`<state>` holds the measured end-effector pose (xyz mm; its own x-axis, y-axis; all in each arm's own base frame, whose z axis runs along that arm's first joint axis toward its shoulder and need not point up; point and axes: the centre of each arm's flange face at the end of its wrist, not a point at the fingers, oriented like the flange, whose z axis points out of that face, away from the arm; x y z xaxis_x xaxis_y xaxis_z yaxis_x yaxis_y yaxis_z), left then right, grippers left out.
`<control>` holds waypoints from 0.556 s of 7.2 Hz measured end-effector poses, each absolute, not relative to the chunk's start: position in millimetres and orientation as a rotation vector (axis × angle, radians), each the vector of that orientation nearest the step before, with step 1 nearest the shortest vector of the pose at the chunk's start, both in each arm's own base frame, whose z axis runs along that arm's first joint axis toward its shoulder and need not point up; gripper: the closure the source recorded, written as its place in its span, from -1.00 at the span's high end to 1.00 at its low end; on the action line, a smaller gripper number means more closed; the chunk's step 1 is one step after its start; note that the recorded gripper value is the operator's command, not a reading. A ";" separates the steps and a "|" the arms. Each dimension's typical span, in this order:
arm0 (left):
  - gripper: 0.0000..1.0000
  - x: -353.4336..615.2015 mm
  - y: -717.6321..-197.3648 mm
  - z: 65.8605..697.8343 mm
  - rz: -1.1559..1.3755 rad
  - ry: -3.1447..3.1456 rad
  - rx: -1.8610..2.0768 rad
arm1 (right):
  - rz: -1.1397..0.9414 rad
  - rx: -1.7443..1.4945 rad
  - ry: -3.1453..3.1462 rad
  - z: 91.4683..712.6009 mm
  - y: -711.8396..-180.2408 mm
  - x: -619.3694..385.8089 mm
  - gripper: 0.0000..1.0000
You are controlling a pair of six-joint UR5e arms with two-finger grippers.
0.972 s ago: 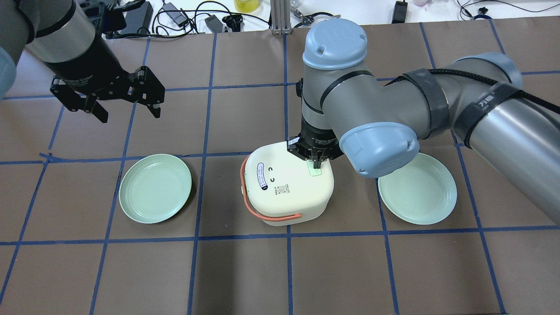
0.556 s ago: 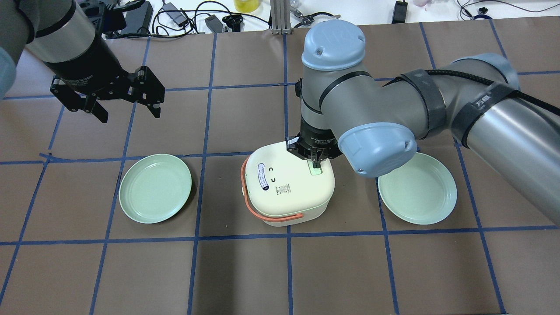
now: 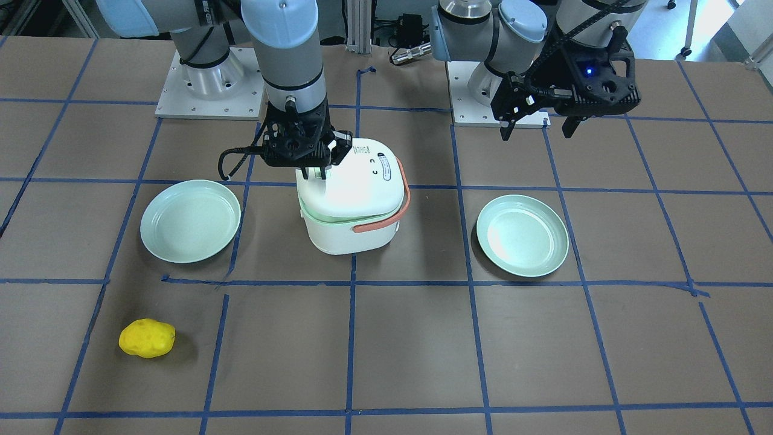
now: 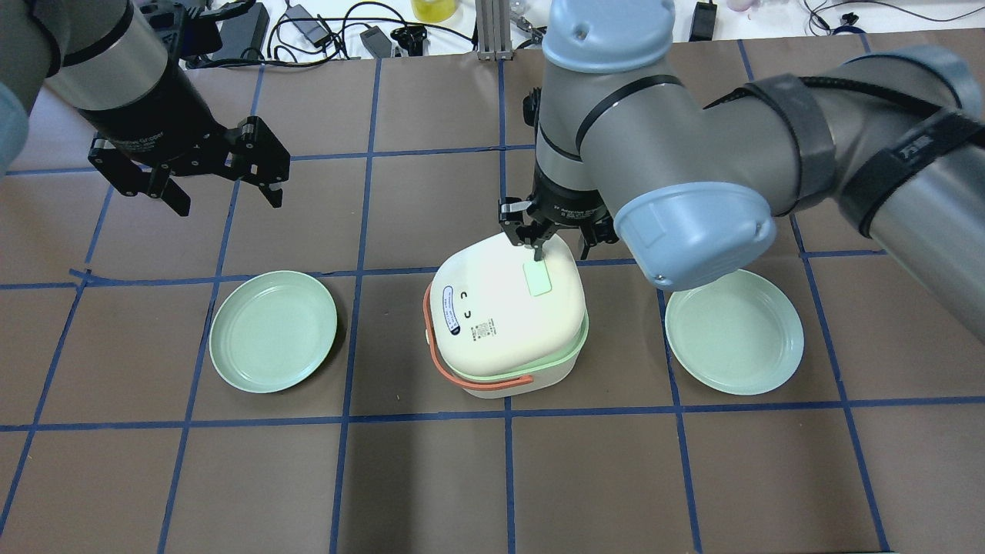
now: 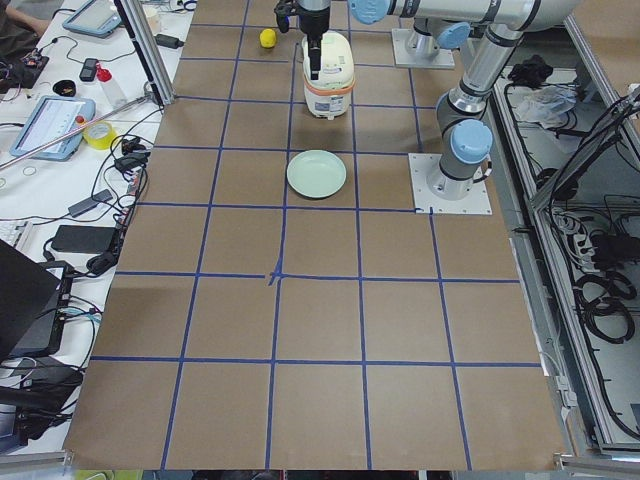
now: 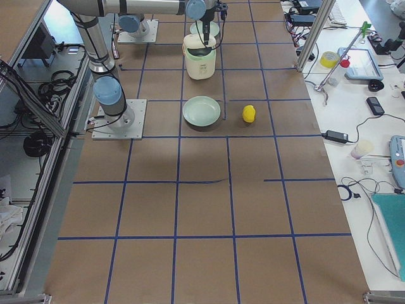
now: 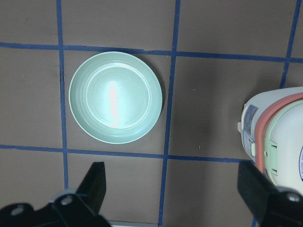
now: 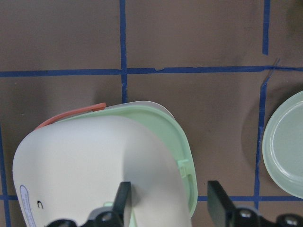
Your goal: Press rice cooker button
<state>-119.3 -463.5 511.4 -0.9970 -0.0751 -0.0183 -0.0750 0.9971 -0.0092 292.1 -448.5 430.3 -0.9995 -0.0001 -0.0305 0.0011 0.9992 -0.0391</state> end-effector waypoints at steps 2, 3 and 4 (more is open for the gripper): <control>1.00 -119.3 -463.5 511.4 -0.013 3.121 -0.117 | -0.095 -0.034 3.125 467.9 -470.8 258.6 1.00; 1.00 -119.3 -463.5 511.3 -0.013 3.121 -0.117 | -0.103 -0.038 3.132 487.8 -484.3 233.5 1.00; 1.00 -119.3 -463.5 511.4 -0.013 3.121 -0.117 | -0.116 -0.045 3.138 504.9 -495.2 209.7 1.00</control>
